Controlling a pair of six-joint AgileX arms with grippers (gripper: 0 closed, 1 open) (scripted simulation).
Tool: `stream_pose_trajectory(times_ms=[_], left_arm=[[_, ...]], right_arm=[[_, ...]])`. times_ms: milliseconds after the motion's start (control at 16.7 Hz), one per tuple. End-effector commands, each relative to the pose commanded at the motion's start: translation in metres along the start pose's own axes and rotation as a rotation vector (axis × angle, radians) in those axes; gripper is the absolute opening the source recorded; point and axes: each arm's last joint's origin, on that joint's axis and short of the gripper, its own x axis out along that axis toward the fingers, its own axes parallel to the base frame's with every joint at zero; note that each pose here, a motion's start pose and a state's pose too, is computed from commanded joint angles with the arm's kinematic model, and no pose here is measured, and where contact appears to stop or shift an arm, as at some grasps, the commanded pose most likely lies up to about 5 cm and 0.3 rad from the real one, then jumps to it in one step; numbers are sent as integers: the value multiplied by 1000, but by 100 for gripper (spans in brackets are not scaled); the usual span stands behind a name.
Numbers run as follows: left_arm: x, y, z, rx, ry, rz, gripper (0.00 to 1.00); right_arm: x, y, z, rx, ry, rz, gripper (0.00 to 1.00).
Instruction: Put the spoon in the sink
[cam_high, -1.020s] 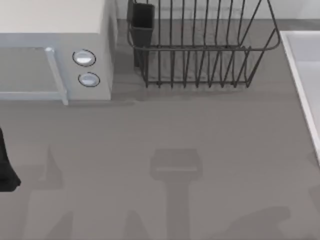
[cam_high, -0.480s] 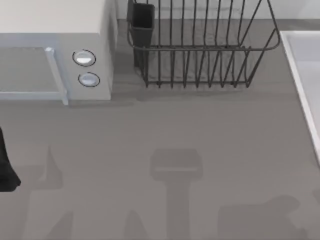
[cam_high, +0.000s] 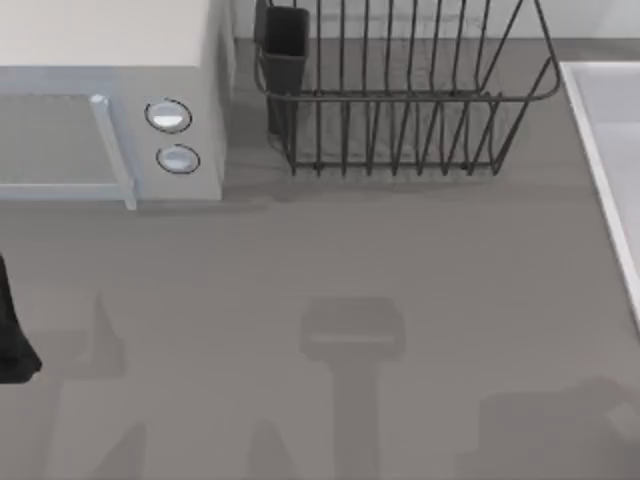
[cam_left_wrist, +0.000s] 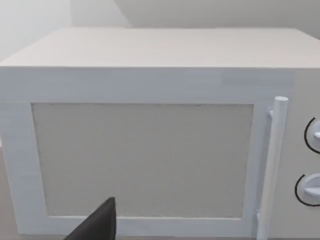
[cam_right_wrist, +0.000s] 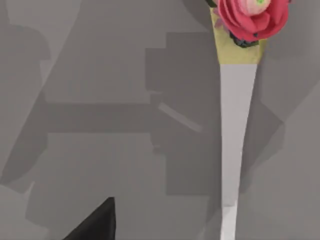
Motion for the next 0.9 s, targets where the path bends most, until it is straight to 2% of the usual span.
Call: stream_pose_trajectory(times_ms=[360, 720, 900], left_arm=[[0, 0, 0, 0, 0, 0, 100], [0, 0, 0, 0, 0, 0, 100], [0, 0, 0, 0, 0, 0, 100]], right_arm=[[58, 2, -3, 0, -3, -2, 100], [64, 3, -5, 0, 0, 0, 100], [64, 3, -5, 0, 0, 0, 77]])
